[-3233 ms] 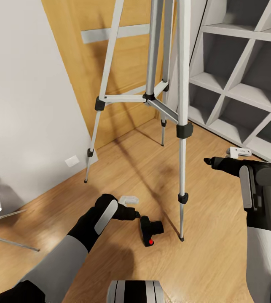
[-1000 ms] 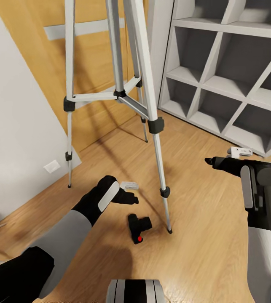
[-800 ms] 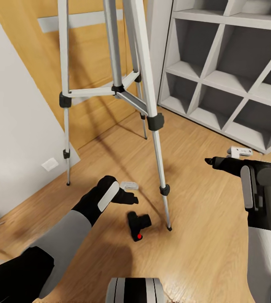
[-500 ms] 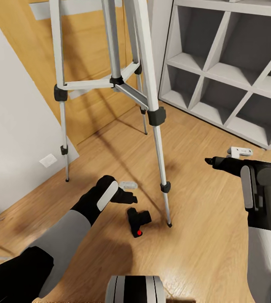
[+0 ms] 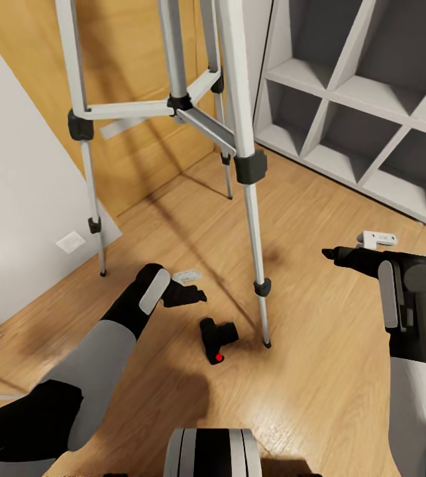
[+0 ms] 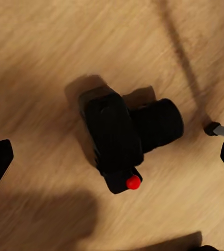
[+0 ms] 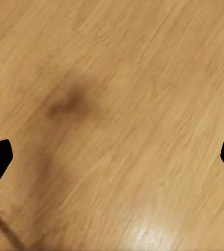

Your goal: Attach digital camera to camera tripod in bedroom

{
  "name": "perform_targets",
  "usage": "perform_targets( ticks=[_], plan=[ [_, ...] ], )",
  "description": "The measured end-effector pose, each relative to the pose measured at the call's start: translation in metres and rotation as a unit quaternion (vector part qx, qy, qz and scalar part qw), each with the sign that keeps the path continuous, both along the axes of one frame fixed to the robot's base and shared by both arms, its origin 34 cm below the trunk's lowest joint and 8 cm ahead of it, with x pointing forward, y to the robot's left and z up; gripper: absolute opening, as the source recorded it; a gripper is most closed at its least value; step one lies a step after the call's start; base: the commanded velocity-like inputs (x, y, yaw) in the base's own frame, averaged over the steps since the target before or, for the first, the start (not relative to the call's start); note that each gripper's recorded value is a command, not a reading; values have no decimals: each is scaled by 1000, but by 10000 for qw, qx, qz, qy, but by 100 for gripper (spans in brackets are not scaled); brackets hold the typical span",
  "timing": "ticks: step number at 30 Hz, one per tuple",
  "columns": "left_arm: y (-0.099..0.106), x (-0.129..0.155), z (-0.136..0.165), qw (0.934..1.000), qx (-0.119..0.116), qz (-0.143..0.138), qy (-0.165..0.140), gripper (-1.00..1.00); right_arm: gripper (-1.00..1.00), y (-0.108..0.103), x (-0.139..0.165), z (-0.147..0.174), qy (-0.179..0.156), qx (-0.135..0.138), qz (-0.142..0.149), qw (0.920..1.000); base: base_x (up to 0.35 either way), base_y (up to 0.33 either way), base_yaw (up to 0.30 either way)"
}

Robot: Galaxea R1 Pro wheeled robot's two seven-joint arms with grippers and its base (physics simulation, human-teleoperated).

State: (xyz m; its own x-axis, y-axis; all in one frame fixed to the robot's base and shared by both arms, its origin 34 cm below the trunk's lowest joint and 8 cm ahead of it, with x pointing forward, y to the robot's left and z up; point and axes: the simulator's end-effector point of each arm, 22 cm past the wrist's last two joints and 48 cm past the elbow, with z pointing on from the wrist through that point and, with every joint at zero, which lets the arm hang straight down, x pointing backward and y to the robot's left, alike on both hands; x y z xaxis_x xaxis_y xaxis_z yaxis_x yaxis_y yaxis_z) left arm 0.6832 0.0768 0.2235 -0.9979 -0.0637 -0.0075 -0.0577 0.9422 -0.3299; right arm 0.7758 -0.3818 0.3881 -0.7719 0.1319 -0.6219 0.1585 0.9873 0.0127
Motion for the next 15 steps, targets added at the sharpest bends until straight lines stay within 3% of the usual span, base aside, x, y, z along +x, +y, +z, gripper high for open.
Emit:
perform_targets(
  ticks=[15],
  plan=[
    [15,16,-23,9994,149,276,128,100,100,0,-8,-43,300,2,2,9996,0,0,0]
  ],
)
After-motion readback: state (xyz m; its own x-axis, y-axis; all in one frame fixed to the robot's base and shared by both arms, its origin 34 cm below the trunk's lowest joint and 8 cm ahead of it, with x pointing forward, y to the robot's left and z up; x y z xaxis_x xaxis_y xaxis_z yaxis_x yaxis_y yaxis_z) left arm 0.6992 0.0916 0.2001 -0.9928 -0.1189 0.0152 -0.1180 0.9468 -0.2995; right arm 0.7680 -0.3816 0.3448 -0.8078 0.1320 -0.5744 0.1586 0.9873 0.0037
